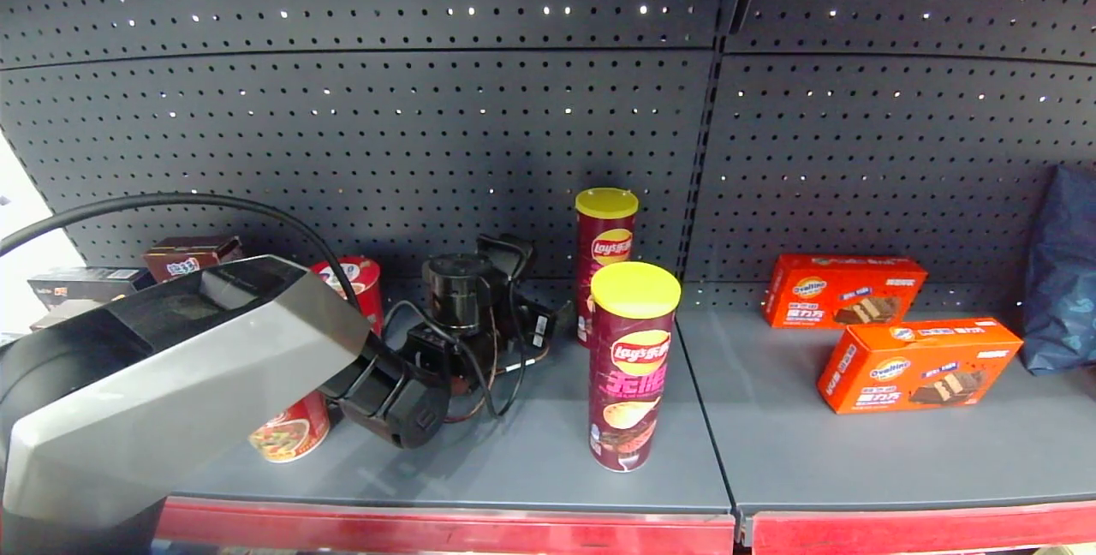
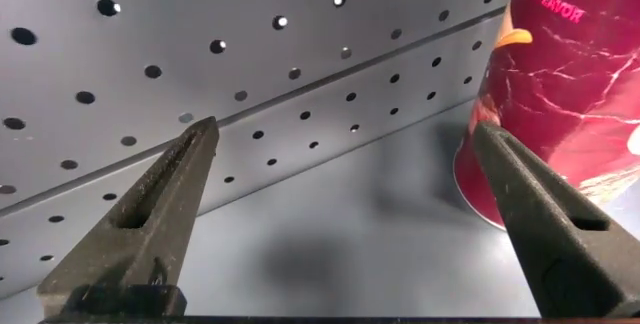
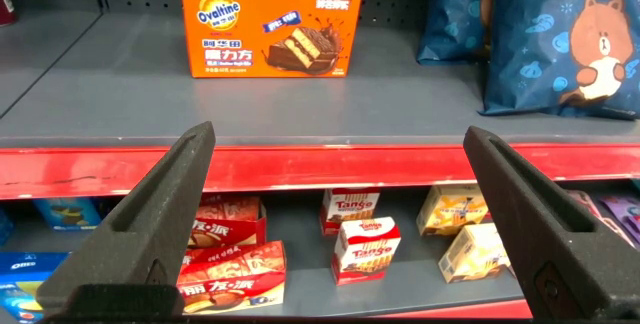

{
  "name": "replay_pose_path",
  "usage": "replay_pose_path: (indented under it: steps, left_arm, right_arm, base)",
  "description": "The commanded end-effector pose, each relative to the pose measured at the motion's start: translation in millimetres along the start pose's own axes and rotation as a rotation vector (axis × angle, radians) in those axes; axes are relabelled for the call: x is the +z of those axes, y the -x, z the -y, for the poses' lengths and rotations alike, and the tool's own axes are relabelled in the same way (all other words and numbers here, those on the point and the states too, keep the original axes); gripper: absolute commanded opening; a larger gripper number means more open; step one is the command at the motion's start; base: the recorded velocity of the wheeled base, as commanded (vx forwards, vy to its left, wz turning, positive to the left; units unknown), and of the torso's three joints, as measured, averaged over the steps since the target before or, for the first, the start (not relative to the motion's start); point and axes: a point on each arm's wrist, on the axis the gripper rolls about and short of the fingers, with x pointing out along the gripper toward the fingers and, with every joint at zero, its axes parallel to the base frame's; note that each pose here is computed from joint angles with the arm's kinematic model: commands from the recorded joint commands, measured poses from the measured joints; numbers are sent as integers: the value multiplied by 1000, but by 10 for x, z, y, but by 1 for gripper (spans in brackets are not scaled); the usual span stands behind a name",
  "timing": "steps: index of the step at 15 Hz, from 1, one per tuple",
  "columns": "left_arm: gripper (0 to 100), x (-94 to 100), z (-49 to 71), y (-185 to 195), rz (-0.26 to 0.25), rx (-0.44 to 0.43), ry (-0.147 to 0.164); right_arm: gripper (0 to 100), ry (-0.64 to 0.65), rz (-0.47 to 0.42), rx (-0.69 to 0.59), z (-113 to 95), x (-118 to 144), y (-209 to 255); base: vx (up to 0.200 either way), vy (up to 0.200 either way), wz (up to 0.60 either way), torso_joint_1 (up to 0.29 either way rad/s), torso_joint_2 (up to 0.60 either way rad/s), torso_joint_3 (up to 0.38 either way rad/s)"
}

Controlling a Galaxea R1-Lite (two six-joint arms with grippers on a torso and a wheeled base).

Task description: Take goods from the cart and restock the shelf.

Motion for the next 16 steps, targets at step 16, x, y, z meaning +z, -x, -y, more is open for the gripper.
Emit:
replay_pose_path:
  steps: [16]
  left_arm:
    - [100,936,-217,785,202,57,26]
  right_arm:
    - [100,-1,-1,2,-1,1,-1]
  base:
    - [0,0,0,0,0,0]
